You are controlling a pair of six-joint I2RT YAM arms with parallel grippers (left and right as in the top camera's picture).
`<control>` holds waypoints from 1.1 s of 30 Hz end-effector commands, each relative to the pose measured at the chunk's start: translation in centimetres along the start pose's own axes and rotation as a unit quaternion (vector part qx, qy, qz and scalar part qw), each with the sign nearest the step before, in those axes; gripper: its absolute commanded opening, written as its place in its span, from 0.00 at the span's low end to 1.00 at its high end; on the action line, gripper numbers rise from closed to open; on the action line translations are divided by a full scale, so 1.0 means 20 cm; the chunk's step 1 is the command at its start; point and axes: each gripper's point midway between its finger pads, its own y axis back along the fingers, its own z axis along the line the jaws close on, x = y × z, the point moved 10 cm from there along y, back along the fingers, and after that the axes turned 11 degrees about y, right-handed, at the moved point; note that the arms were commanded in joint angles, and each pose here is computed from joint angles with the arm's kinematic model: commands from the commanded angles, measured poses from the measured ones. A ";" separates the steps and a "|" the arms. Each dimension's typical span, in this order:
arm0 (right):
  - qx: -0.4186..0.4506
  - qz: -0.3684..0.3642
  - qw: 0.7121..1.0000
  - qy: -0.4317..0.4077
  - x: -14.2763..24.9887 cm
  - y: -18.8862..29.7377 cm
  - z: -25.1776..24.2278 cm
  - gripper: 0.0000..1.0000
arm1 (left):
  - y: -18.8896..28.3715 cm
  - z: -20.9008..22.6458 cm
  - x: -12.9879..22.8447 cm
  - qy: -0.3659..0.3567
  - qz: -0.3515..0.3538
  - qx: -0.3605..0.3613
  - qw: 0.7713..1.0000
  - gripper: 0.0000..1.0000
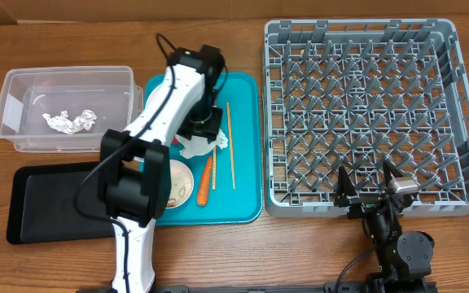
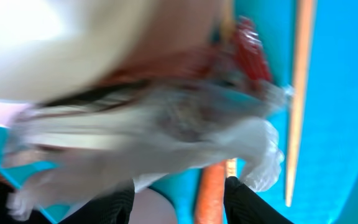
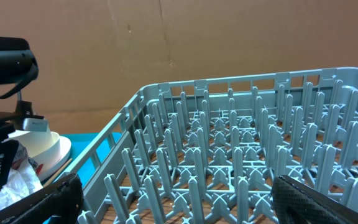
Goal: Sort waste into correct bins and load items into the dishwasher
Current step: 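Lift the tissue with the left gripper off the plate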
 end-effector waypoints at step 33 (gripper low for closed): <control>0.004 -0.001 1.000 -0.001 0.01 0.00 0.00 1.00 | -0.06 -0.13 0.03 0.083 -0.033 -0.013 0.996 0.80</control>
